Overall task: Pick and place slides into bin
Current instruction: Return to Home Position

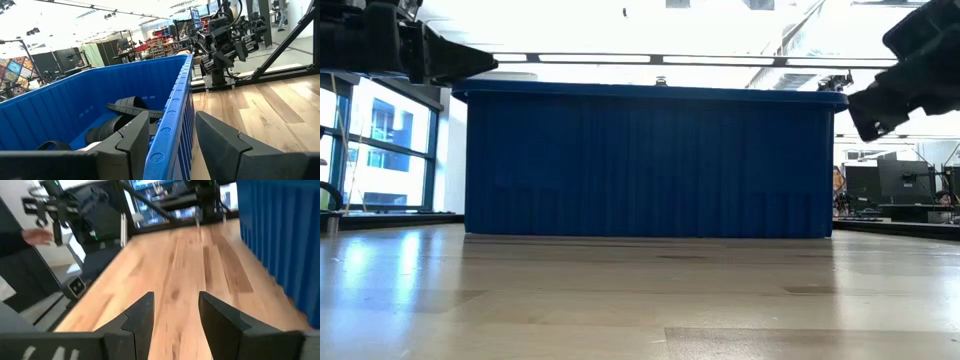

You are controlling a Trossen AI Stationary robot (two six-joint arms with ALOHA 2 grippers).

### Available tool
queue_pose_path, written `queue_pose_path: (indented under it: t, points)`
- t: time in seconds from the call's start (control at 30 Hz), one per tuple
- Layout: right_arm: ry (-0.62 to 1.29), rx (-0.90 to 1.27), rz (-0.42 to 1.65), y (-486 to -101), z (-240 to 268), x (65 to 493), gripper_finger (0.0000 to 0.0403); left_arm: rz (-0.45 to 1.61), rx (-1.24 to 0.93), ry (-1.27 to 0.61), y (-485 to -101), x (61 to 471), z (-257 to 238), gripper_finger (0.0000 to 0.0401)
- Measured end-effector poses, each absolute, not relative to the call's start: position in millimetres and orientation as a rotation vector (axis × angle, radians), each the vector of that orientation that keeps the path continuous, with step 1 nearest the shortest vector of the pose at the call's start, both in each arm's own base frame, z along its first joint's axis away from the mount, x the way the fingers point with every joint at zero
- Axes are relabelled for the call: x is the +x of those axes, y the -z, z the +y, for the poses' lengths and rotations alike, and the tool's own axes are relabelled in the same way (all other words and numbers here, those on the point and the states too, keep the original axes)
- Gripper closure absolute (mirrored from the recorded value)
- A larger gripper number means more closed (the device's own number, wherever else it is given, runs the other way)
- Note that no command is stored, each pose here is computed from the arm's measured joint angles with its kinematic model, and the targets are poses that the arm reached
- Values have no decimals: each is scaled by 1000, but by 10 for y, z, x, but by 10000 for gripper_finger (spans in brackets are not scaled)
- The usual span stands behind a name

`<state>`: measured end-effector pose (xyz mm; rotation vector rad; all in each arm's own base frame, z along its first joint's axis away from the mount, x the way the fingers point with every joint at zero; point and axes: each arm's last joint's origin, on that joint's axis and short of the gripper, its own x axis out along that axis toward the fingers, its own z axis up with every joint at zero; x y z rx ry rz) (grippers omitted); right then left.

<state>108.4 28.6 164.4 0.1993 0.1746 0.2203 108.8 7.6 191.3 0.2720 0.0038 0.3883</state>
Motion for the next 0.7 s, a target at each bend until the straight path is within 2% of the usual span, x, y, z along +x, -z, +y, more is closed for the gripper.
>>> queue_pose_path:
  t: [0.23,0.7]
  points:
    - [-223,194,253,-1572,286,1070,258,3,272,-388,-1913,1088,76,251]
    - [-224,191,272,-1554,286,1066,256,3,272,-388,-1912,1089,76,251]
